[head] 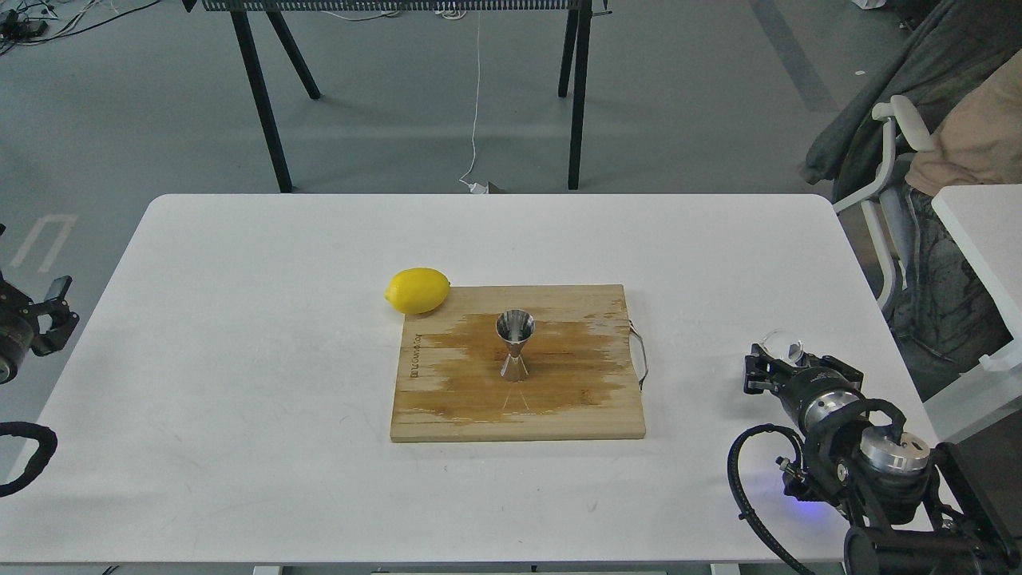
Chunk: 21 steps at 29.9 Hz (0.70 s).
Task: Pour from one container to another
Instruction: 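Set the glass cup down on the table and open the right gripper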
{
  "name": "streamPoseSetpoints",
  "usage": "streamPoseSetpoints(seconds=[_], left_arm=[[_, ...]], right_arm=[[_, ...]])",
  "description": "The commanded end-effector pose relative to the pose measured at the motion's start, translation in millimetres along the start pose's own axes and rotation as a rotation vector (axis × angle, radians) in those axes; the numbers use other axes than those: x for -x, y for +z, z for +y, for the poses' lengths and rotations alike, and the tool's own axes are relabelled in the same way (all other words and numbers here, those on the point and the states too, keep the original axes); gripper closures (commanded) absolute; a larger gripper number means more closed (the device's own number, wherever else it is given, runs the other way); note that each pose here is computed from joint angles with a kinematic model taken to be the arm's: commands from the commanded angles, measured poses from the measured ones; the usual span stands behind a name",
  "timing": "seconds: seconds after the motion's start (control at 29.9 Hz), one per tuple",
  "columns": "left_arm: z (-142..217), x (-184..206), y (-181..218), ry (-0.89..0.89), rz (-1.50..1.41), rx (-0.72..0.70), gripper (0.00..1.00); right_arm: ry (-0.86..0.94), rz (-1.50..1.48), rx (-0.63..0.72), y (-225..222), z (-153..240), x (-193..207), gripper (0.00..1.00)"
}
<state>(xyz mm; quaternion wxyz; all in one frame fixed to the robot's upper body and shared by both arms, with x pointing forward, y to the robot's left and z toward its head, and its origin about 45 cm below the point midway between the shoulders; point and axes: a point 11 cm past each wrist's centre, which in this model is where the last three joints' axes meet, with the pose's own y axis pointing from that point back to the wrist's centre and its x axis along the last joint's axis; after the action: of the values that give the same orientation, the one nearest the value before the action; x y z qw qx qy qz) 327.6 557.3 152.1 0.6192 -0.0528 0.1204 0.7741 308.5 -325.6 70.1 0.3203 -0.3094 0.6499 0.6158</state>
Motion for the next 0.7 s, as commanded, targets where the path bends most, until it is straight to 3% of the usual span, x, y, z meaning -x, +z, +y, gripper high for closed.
streamPoseSetpoints(seconds=[0.0, 0.47, 0.67], left_arm=[[0.1, -0.6, 0.8, 0.001, -0.001, 0.001, 0.03], [0.0, 0.0, 0.0, 0.0, -0.001, -0.001, 0.03], [0.1, -0.5, 0.6, 0.0, -0.002, 0.0, 0.03]], right_arm=[[0.002, 0.005, 0.005, 2.1, -0.5, -0.2, 0.52], [0.015, 0.004, 0.002, 1.3, -1.9, -4.9, 0.46], [0.011, 0.006, 0.005, 2.2, -1.6, -3.5, 0.38]])
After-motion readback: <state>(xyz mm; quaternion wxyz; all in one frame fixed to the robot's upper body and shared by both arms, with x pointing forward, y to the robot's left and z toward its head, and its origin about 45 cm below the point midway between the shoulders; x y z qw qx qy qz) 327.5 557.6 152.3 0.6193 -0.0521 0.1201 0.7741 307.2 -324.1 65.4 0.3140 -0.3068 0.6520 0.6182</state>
